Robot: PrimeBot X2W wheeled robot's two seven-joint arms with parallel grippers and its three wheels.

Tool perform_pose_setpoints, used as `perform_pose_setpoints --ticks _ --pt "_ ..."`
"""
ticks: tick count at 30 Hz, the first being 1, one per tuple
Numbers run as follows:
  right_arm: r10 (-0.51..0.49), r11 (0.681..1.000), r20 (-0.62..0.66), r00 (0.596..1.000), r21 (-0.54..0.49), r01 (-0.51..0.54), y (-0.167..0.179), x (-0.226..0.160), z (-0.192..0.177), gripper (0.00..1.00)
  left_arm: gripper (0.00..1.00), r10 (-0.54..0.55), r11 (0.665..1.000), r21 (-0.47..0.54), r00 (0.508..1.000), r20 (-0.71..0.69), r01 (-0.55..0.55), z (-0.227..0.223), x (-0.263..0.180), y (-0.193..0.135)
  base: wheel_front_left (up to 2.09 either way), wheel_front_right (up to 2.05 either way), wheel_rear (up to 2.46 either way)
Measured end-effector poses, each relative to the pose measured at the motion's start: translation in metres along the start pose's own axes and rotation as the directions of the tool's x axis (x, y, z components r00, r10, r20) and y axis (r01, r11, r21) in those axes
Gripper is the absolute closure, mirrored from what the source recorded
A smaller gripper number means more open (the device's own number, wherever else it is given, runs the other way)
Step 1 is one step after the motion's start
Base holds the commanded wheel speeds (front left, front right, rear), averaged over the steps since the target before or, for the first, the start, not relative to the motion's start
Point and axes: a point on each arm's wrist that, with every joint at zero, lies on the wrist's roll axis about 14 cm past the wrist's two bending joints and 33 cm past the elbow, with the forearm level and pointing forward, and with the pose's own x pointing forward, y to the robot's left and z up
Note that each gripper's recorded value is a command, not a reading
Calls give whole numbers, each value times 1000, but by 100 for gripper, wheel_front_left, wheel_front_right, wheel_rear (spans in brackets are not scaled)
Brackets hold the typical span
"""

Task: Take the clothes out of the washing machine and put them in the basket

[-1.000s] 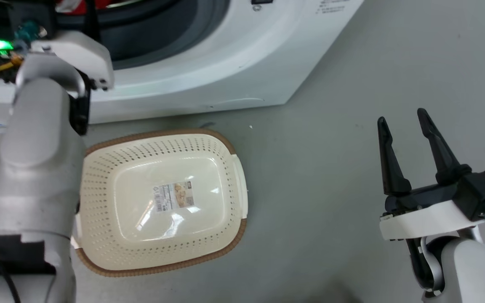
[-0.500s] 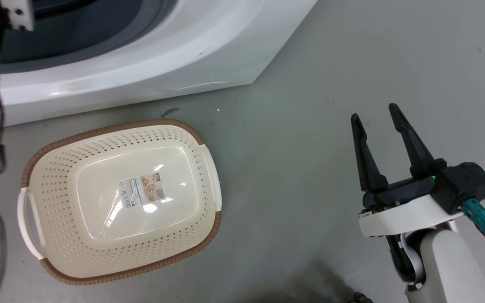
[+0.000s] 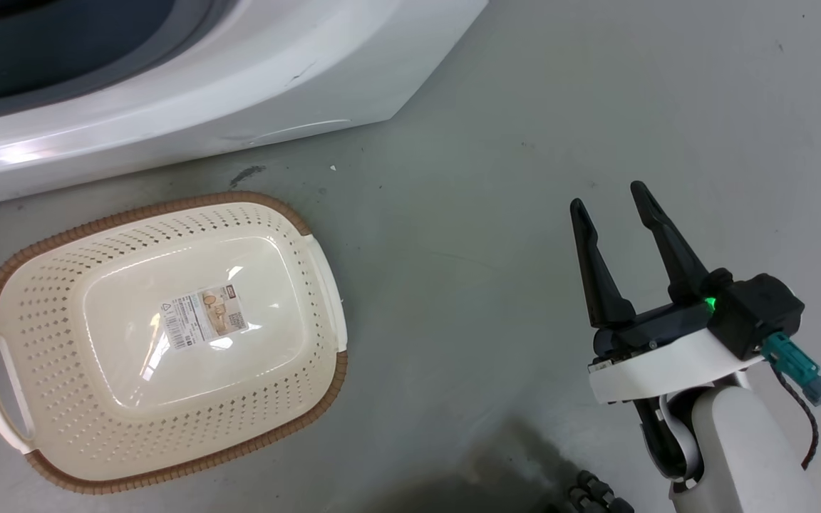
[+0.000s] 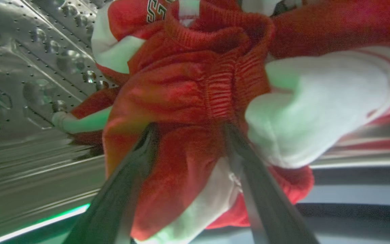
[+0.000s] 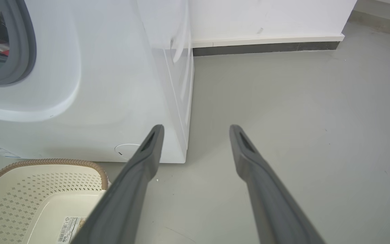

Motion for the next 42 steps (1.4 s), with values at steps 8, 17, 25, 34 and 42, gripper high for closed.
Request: perform_pose_setpoints --ticks 8,17,25,34,42 --pt "-13 1000 -2 1000 14 13 -5 5 -3 0 100 -14 1000 -15 999 -40 13 -2 7 -11 0 0 0" --pt "-20 1000 51 998 11 19 -8 5 16 0 100 61 998 -30 976 211 -56 26 -15 0 0 0 0" --pt "-39 999 109 993 2 39 -12 -10 43 0 100 109 993 -93 868 484 -73 55 -70 8 0 0 0" --pt "-66 998 163 984 4 66 -16 -43 73 0 100 124 984 -179 778 615 -15 42 -130 7 0 0 0" --pt "-78 997 194 978 8 77 -15 -75 89 0 100 137 978 -207 687 714 21 29 -184 4 0 0 0"
